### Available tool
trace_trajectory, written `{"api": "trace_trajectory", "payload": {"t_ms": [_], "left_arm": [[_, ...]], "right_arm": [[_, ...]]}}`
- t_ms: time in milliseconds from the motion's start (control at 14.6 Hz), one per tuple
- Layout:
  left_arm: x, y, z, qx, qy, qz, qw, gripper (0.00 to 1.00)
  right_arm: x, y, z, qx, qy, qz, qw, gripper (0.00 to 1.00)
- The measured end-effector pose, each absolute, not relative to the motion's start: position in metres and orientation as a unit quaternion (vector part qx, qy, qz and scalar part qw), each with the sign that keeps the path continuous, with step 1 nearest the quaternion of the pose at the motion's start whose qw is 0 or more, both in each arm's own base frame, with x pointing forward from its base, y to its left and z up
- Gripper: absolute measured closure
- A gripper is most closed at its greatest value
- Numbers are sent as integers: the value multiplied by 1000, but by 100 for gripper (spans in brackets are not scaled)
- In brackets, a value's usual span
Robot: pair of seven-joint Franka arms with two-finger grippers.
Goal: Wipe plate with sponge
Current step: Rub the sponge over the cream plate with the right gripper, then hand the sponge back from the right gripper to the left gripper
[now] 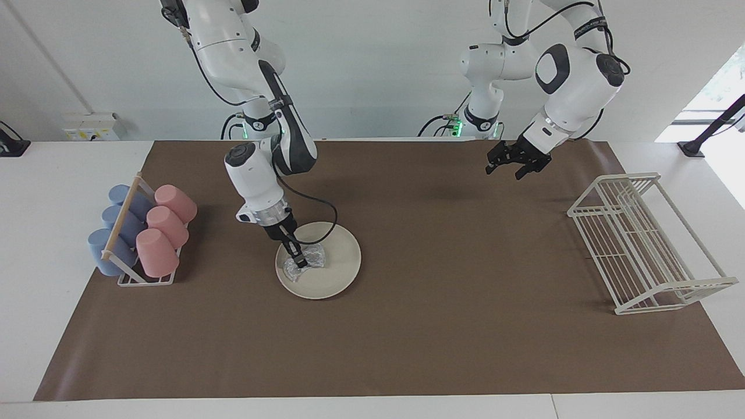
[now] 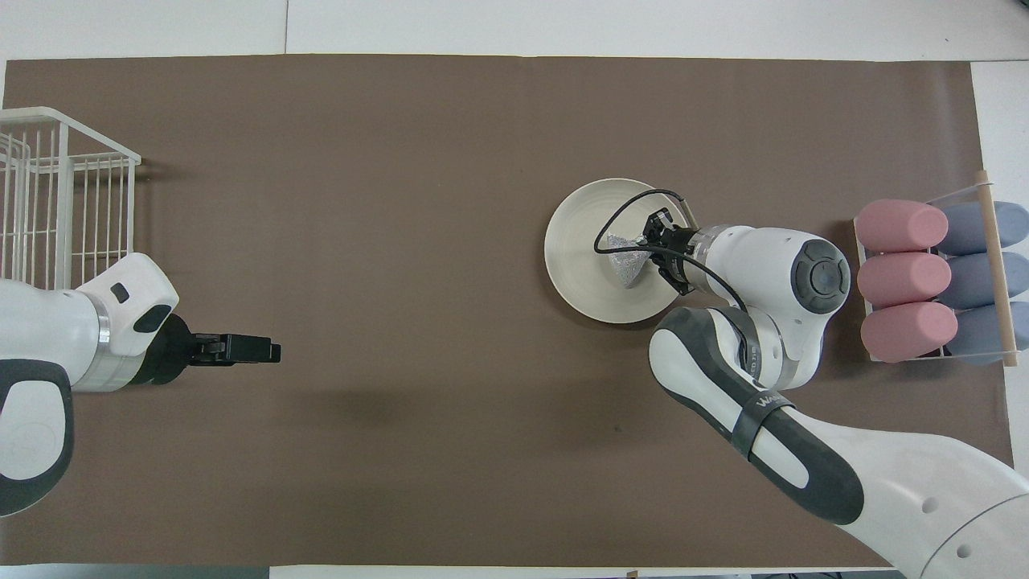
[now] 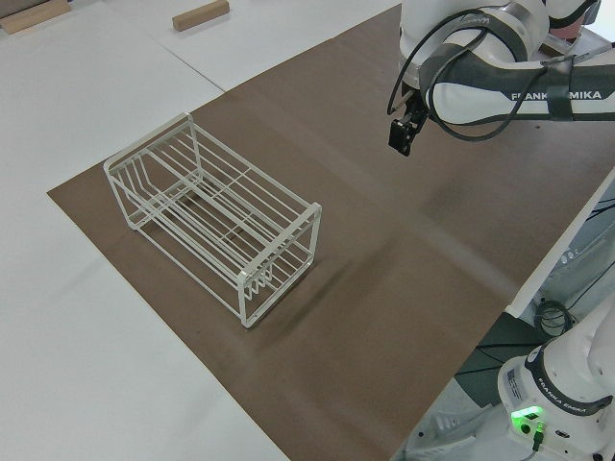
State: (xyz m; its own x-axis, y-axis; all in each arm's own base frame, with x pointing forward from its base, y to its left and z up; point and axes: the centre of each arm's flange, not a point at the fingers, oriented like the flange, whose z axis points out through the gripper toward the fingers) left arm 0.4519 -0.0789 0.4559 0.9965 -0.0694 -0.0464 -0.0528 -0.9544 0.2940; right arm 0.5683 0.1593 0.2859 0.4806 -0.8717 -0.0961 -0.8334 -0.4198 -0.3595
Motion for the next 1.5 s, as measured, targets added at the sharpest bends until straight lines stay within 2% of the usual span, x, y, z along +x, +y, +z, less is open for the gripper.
{"api": "trace_trajectory", "payload": {"t_ms": [342, 615, 820, 957, 1230, 1503], "left_arm": [[455, -79, 458, 988, -29, -20, 148, 0], [457, -80, 458, 989, -29, -16, 147, 0], [457, -83, 457, 989, -24, -17, 146, 0], [457, -87, 458, 986, -1, -20, 164, 0], [458, -110, 471, 945, 70, -38, 318, 0], [458, -132, 486, 890, 115, -61, 437, 0]], "right_arm": [[544, 230, 286, -825, 531, -27, 191, 88], [544, 233, 286, -823, 533, -26, 192, 88], [553, 235, 299, -826, 539, 10, 167, 88], [561, 240, 335, -825, 543, 34, 152, 88], [553, 251, 444, -823, 557, 38, 102, 88], [522, 293, 537, -808, 585, 40, 62, 88]]}}
